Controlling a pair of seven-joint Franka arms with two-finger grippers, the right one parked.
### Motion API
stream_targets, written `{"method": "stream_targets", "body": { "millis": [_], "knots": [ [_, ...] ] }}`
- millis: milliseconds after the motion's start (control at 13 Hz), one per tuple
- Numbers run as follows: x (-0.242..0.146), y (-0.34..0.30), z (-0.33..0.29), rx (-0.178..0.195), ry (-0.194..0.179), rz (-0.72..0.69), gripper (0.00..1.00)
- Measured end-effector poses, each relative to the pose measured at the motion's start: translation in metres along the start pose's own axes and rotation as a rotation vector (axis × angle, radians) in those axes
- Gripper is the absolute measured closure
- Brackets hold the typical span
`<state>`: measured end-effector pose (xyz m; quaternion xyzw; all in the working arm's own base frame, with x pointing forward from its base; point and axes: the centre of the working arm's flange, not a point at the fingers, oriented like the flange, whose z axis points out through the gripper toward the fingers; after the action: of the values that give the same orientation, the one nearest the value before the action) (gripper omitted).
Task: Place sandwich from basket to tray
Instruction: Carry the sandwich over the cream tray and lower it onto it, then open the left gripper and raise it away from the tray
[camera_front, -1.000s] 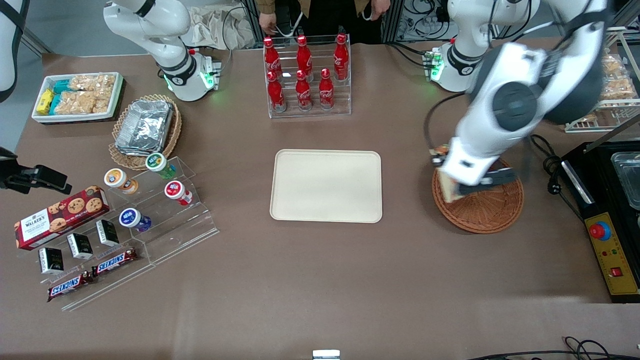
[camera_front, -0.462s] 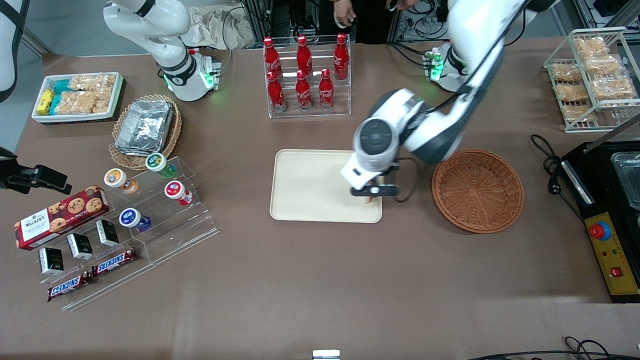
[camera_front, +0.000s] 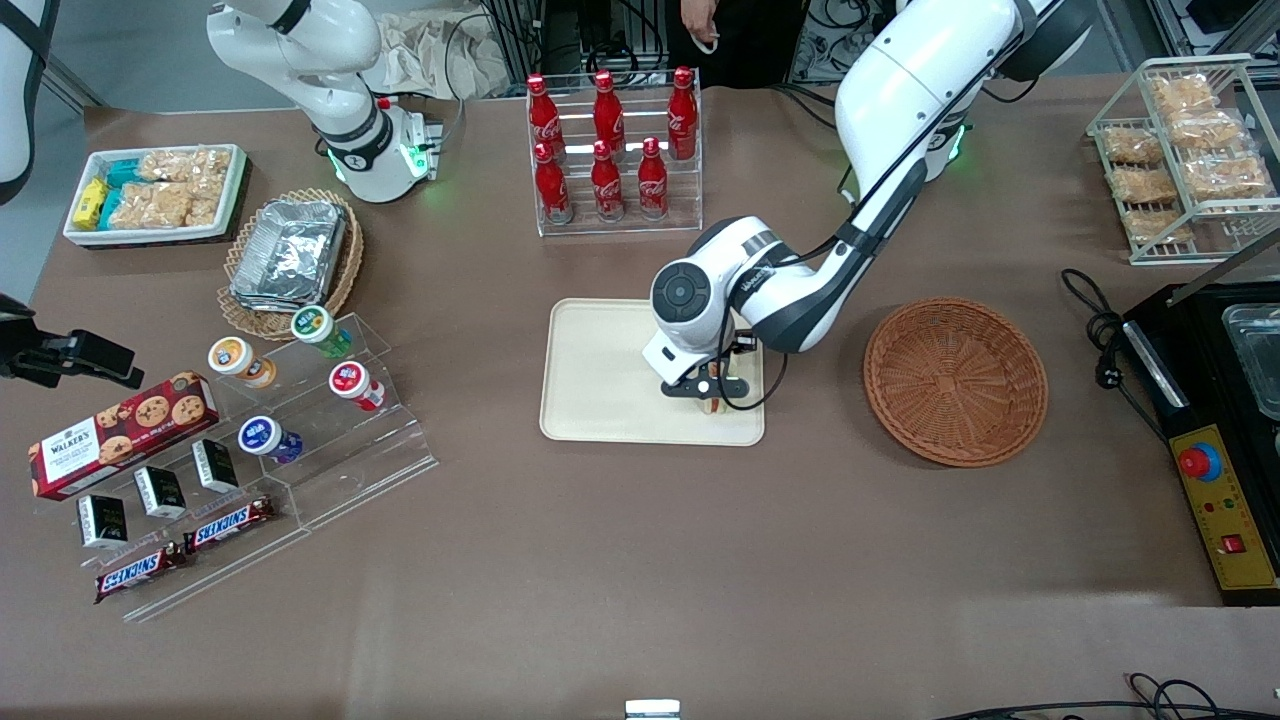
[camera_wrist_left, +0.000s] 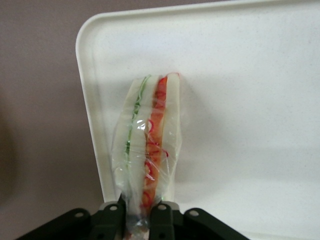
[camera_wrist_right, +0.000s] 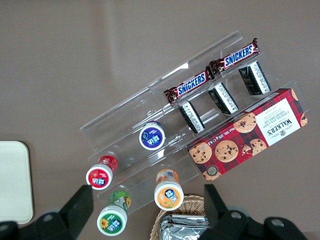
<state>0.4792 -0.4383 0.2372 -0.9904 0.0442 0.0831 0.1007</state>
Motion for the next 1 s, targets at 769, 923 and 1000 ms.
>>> {"method": "stream_targets", "body": {
  "millis": [769, 923, 1000],
  "knots": [
    [0.045, -0.144, -0.129, 0.071, 0.054, -0.118, 0.0],
    [0.062, -0.234, -0.158, 0.056, 0.055, -0.112, 0.0],
    [0.068, -0.276, -0.167, 0.038, 0.057, -0.109, 0.0]
  ]
}}
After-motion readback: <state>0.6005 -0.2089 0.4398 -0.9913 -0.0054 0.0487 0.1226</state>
